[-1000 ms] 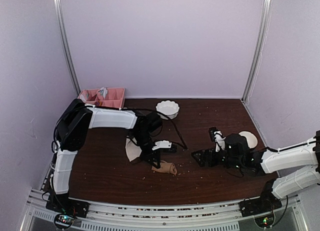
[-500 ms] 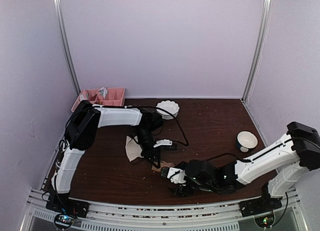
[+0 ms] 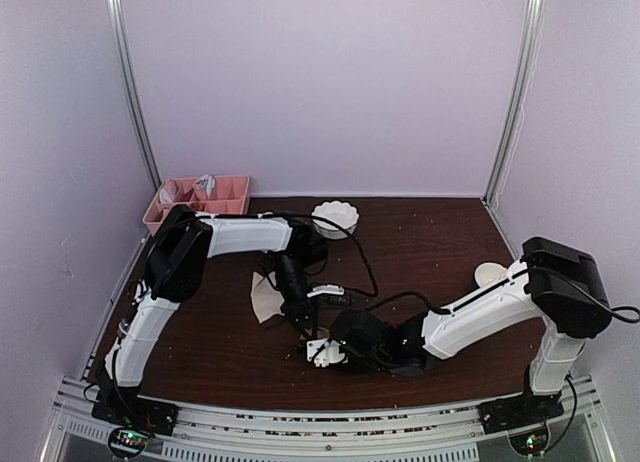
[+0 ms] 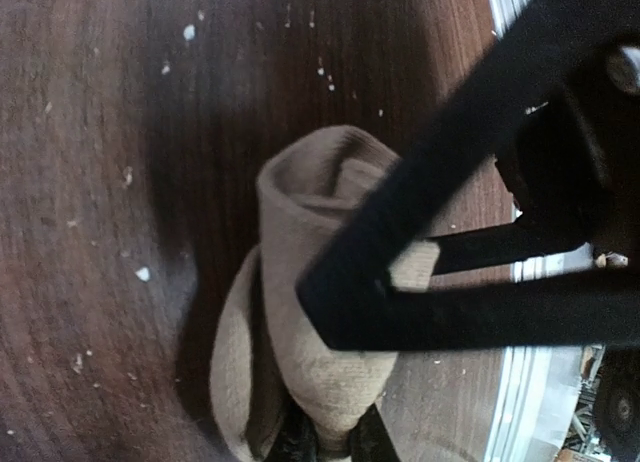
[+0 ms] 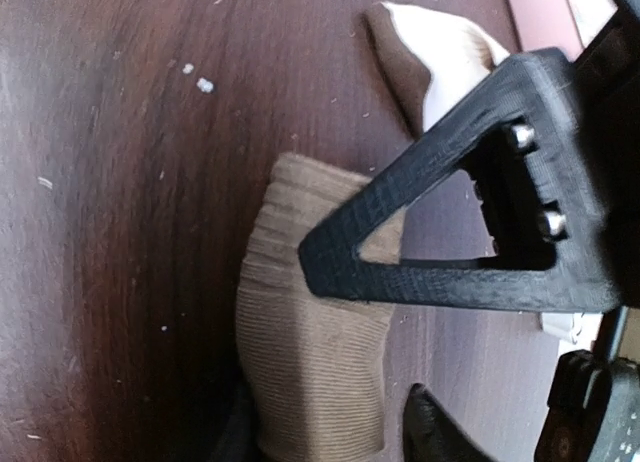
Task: Roll the socks
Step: Roll the sock at the center of the board.
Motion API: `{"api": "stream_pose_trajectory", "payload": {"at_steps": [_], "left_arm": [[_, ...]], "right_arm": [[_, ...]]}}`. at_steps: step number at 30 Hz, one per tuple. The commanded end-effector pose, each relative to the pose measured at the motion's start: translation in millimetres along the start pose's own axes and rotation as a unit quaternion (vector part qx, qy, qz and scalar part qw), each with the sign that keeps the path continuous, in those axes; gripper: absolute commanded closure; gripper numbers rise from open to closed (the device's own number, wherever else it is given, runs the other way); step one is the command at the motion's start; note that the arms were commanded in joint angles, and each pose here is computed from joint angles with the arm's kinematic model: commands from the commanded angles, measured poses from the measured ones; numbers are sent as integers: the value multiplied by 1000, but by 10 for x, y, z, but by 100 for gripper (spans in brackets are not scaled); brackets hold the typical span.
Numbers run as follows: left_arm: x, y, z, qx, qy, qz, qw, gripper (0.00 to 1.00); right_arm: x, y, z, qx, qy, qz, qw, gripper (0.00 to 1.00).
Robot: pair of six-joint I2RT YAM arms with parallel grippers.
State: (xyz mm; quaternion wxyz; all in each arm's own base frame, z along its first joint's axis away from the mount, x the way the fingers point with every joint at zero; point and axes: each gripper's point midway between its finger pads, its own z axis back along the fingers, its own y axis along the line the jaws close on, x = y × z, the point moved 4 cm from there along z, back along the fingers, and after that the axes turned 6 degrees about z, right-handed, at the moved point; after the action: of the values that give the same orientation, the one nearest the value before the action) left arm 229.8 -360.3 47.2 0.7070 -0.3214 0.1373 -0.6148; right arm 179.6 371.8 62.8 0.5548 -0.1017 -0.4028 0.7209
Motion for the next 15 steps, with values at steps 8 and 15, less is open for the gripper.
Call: {"api": "stream_pose_trajectory", "payload": {"at_steps": [8,15], "left_arm": [[-508,316,-383,25,128,22,991,79],[-366,498,-86,81,70,40,993,68]], "right_arm": [[-266,343,-259,86,71,18,994,85],[-175,571,-202,189,66,-40,979,100]]}}
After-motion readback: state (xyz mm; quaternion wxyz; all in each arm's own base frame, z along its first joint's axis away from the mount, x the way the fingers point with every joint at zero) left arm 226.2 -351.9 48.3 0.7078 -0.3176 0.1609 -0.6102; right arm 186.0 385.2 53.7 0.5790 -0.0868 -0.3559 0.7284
